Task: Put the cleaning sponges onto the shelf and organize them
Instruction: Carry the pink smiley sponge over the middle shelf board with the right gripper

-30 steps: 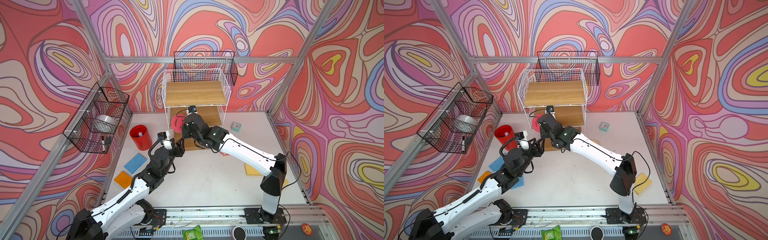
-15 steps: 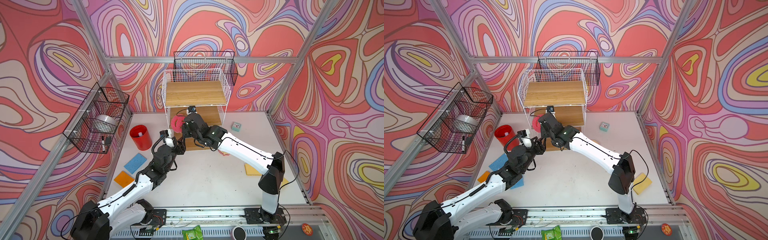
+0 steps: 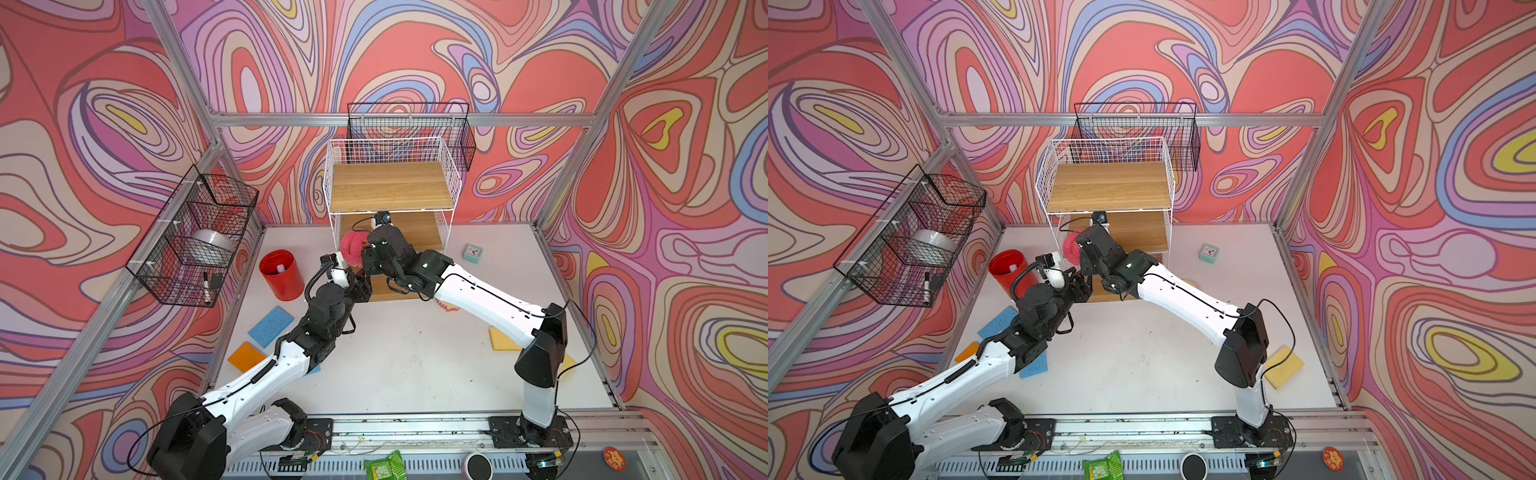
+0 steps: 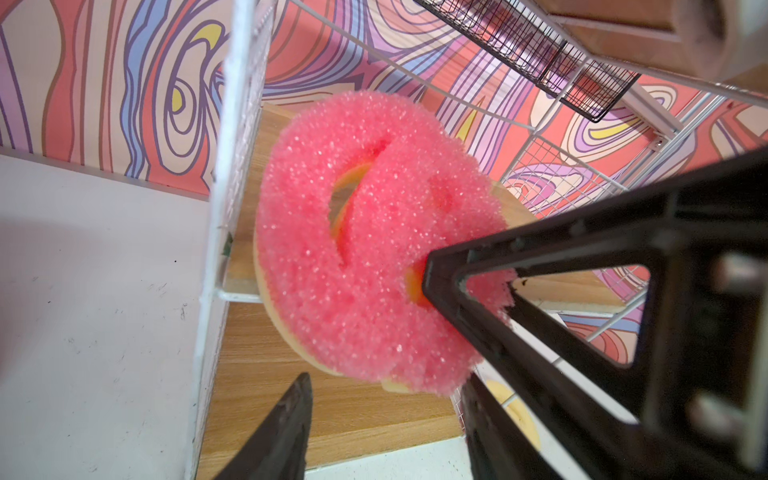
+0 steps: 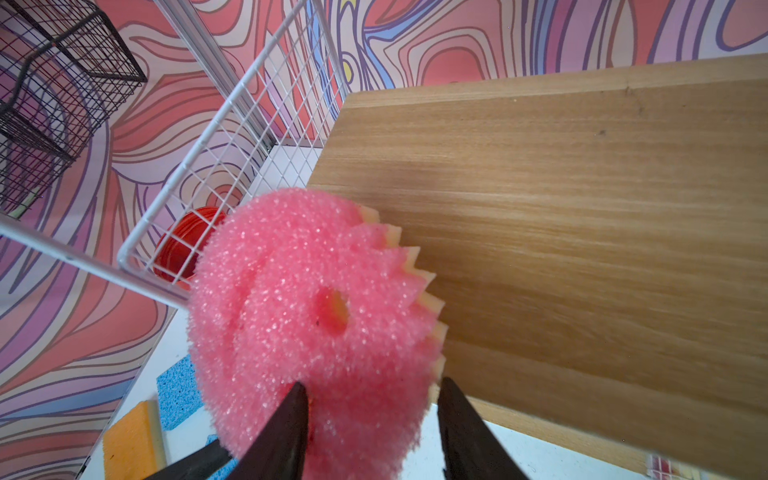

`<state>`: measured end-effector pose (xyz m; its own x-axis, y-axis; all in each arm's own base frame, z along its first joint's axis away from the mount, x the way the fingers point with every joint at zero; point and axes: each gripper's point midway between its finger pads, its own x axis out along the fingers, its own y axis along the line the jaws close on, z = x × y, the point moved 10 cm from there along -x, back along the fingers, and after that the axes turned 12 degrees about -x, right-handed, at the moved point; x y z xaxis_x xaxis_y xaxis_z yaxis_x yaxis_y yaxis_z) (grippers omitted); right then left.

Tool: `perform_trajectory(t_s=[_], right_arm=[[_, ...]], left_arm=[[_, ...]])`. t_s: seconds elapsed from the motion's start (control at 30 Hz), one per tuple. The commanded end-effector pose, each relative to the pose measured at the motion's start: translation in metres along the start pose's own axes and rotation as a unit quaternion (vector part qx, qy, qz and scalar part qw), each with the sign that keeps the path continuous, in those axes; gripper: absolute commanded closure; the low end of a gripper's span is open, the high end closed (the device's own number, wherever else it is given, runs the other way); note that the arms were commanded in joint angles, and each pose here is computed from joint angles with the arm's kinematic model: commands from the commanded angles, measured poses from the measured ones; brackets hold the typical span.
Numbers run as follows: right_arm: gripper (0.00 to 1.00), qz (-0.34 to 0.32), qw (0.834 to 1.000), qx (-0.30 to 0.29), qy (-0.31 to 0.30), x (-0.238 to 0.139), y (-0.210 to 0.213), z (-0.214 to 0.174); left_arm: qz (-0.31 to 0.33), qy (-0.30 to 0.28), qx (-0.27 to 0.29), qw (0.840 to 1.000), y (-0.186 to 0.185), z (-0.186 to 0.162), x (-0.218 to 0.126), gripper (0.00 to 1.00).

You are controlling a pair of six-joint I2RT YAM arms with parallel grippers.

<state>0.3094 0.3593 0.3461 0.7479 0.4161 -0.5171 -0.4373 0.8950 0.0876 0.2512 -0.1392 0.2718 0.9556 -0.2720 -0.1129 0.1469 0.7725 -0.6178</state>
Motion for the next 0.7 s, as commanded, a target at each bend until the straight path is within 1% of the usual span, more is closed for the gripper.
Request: perform_trajectory(t_s=[0.0,0.67], right_arm=[[0.48,0.001,1.0,0.009,-0.012,0.0056,-0.003,0.0079],[0.41,0.01,1.0,0.014,-0.017,-0.0009,-0.007,0.0114]], left_arm=[[-0.024,-0.026,-0.001,0.999,-0.0135,0.0166,0.0025,0.42],[-0.027,-0.034,0.009,0.999,-0.0223,0.0266,0.0098,0.42]])
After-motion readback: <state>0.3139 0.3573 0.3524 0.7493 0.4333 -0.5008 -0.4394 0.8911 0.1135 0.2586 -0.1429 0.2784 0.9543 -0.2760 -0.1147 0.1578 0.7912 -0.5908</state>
